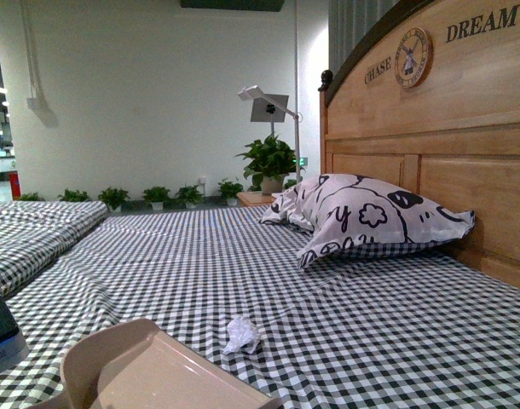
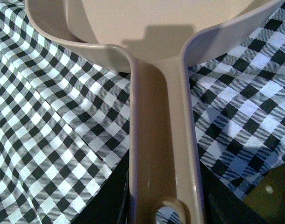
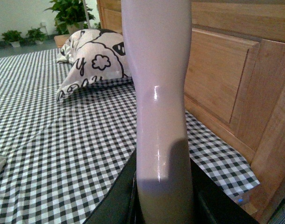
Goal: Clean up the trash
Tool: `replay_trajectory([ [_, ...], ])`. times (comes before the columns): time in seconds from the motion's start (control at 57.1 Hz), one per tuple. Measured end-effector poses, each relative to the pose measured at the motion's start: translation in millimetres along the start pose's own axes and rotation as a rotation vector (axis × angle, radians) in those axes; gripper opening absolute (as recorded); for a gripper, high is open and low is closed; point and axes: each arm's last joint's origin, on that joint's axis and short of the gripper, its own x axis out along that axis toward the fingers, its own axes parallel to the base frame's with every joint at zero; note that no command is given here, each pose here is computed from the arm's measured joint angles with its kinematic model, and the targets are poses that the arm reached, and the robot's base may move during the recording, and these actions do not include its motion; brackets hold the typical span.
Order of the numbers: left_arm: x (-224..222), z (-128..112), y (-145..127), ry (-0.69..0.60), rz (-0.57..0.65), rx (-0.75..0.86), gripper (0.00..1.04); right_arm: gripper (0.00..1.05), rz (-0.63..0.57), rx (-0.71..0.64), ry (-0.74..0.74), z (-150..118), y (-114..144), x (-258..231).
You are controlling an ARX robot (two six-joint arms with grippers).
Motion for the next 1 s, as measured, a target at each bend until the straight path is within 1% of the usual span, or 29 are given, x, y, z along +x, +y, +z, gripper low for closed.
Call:
replay_trajectory([
  [0.017, 0, 0, 0, 0.0, 0.0, 0.0, 0.27, 0.2, 0.004, -0.007, 0.008, -1, 0, 0],
  [0.105, 0, 0, 0, 0.0, 0.0, 0.0, 0.27, 0.2, 0.043, -0.08, 0.145, -4, 4, 7],
  [0.157, 0, 0, 0, 0.001, 0.0, 0.0, 0.27, 0.2, 0.078, -0.097, 0.182, -5, 8, 16],
  [0.315, 0, 0, 0, 0.0, 0.0, 0.0, 0.27, 0.2, 0.183, -0.111, 0.222, -3, 28, 58],
  [0.35, 0, 0, 0, 0.001, 0.0, 0.0, 0.27, 0.2, 0.211, -0.122, 0.237, -4, 38, 79],
  [0.402, 0, 0, 0, 0.001, 0.0, 0.0, 0.27, 0.2, 0.237, -0.143, 0.272, -14, 52, 108],
  [0.49, 0, 0, 0, 0.001, 0.0, 0.0, 0.27, 0.2, 0.264, -0.166, 0.336, -28, 70, 137],
  [0.647, 0, 0, 0, 0.002, -0.001, -0.001, 0.27, 0.2, 0.319, -0.274, 0.422, -63, 115, 187],
  [0.787, 0, 0, 0, 0.002, -0.001, -0.001, 0.27, 0.2, 0.342, -0.299, 0.455, -91, 147, 216],
  [0.91, 0, 0, 0, 0.001, -0.001, -0.001, 0.27, 0.2, 0.367, -0.3, 0.439, -102, 166, 229],
  [0.997, 0, 0, 0, 0.002, -0.001, -0.001, 0.27, 0.2, 0.389, -0.327, 0.433, -114, 183, 238],
])
